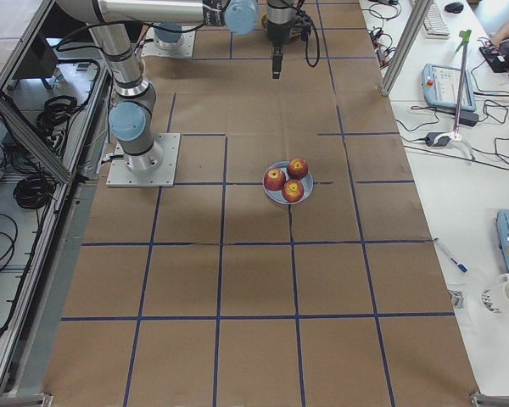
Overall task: Transfer apple from basket to plate
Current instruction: 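Close the left gripper on the yellow-red apple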
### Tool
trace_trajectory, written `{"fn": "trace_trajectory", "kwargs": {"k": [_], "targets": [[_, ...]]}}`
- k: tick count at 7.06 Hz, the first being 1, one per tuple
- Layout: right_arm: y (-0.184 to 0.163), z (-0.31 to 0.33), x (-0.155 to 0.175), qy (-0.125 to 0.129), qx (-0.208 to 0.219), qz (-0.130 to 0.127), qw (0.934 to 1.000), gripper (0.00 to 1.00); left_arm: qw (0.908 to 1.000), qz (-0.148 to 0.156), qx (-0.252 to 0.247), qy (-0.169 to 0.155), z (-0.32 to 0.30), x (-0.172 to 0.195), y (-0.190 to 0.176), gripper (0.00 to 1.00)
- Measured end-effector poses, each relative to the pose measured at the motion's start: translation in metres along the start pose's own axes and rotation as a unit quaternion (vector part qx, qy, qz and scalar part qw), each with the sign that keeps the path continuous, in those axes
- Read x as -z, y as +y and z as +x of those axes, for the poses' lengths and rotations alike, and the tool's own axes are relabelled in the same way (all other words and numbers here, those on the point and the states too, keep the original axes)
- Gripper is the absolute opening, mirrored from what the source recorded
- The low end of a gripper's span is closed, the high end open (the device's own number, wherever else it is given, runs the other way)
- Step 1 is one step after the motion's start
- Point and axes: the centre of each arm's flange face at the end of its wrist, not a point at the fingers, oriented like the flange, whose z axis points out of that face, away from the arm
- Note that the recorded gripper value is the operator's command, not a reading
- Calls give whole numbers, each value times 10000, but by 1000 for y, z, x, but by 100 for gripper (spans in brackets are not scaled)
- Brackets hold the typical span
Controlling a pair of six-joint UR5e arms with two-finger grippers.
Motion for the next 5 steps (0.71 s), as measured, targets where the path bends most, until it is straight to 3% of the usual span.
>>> {"fn": "trace_trajectory", "kwargs": {"k": [2, 3, 5], "targets": [[0, 0, 0, 0, 0, 1, 10000, 100, 10000, -14, 38, 56, 1, -5, 0, 70], [0, 0, 0, 0, 0, -1, 10000, 100, 10000, -17, 54, 64, 1, -6, 1, 50], [0, 0, 0, -1, 0, 6, 10000, 100, 10000, 0, 33, 39, 3, -2, 0, 47]]}}
